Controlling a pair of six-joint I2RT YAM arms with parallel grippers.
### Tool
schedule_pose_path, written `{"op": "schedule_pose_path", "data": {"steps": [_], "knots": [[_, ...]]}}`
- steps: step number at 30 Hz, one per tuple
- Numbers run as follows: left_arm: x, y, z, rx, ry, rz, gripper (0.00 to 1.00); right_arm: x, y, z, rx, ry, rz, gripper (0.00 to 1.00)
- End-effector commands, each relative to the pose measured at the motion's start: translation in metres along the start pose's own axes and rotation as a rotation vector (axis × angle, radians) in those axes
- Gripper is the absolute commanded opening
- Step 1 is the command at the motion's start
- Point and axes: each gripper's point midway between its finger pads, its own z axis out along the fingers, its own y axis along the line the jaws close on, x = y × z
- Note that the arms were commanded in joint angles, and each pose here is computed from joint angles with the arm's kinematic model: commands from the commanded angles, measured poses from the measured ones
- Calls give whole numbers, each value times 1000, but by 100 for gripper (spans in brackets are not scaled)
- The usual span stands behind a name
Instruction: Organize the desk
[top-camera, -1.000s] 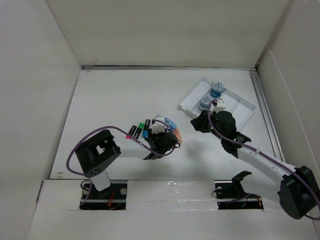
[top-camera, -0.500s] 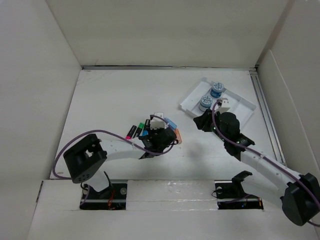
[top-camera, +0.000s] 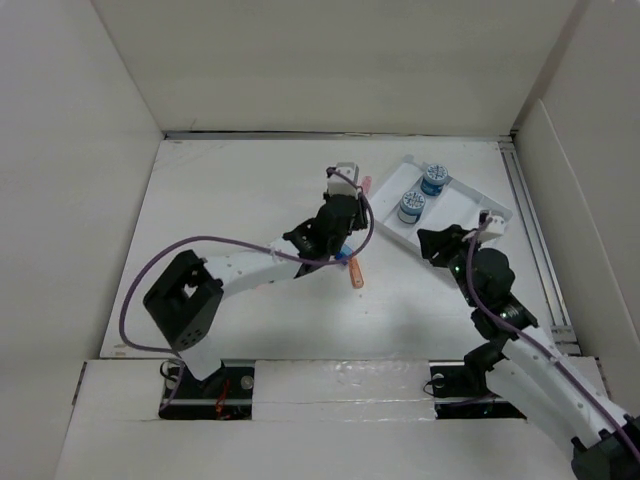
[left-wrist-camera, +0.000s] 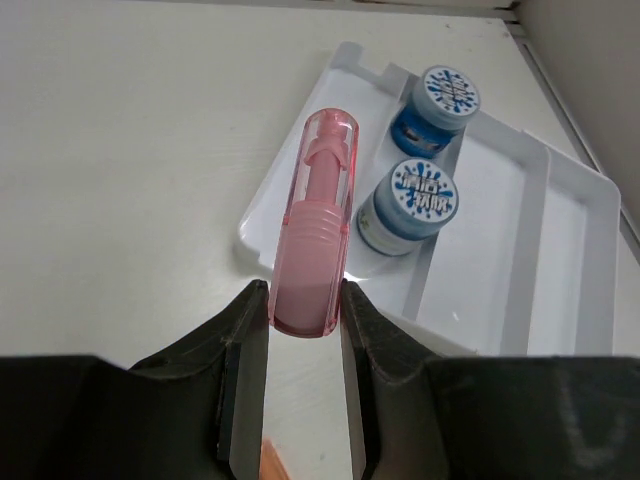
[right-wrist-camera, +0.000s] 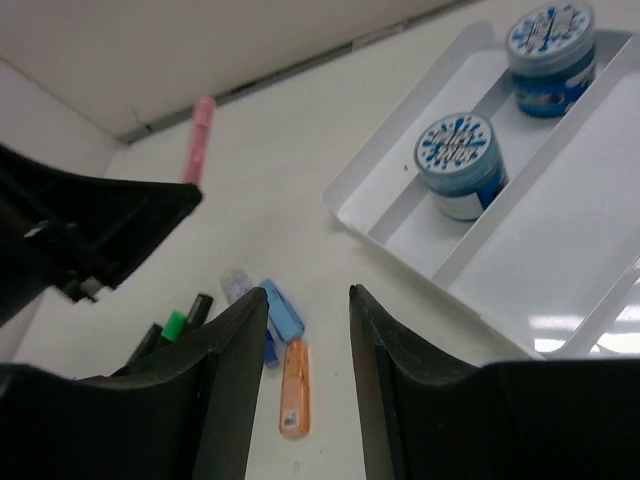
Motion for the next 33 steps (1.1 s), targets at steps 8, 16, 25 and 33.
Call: {"op": "schedule_pose_path", "data": {"steps": [8, 16, 25, 33], "knots": [[-2, -66, 123, 470, 172, 56, 13, -27, -14, -13, 54, -138, 52, 45], [19, -71, 166, 447, 224, 90, 16, -6, -7, 4, 27, -25, 14, 44], [24, -58, 186, 352, 214, 107, 42, -10, -11, 1, 44, -51, 16, 44], [13, -45, 181, 271, 188, 76, 40, -9, -12, 3, 52, -49, 16, 44]]}}
